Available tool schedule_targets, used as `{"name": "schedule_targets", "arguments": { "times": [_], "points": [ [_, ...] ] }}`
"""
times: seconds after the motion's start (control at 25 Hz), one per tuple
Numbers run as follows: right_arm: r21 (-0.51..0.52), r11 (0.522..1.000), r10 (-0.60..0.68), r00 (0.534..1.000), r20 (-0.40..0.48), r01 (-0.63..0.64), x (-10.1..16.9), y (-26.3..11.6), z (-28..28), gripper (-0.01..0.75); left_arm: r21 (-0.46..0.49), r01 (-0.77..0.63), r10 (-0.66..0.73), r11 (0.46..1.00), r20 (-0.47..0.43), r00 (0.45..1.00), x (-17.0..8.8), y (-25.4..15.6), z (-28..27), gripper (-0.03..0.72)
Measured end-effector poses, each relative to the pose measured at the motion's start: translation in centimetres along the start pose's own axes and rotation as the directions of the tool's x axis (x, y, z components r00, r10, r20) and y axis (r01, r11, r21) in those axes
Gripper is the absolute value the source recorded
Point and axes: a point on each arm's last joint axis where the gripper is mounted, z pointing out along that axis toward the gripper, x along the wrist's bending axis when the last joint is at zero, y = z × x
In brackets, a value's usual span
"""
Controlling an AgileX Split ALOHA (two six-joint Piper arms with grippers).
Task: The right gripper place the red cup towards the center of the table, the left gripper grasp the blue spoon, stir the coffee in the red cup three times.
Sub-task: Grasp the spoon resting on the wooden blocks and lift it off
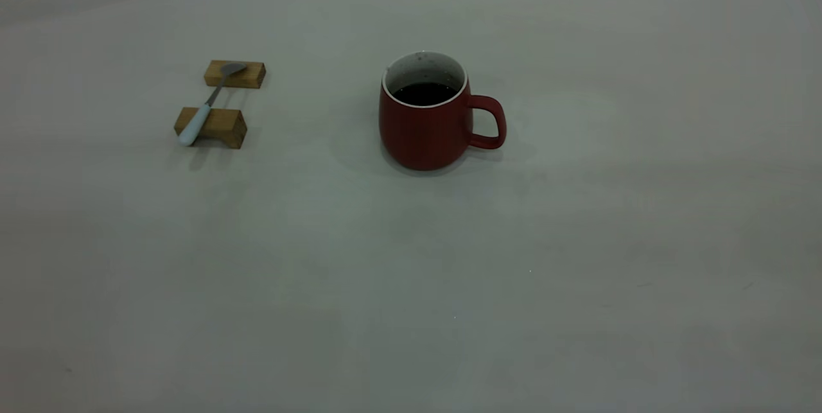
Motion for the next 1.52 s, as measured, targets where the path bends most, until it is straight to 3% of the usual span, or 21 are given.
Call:
{"name": "schedule_targets", "arguments": {
  "times": [0.32, 0.68, 1.04, 1.52],
  "points": [
    [0.000, 1.000, 0.000, 1.000, 0.000, 0.000, 0.0, 0.0, 0.0, 0.484, 0.150, 0.023, -0.027, 0.988, 0.025, 0.999, -1.3, 7.5, 8.2, 0.642],
    [0.000, 1.000, 0.000, 1.000, 0.000, 0.000, 0.0, 0.0, 0.0, 0.484, 0.335, -0.004, -0.012, 0.942, 0.044, 0.999, -3.1, 12.1, 21.0, 0.631],
    [-0.001, 1.000, 0.000, 1.000, 0.001, 0.000, 0.0, 0.0, 0.0, 0.484, 0.493, -0.097, 0.062, 0.865, 0.088, 0.994, -6.3, 11.1, 33.1, 0.609],
    [-0.001, 1.000, 0.000, 1.000, 0.001, 0.000, 0.0, 0.0, 0.0, 0.484, 0.602, -0.168, 0.116, 0.781, 0.125, 0.985, -8.0, 6.5, 41.7, 0.590]
  ]
}}
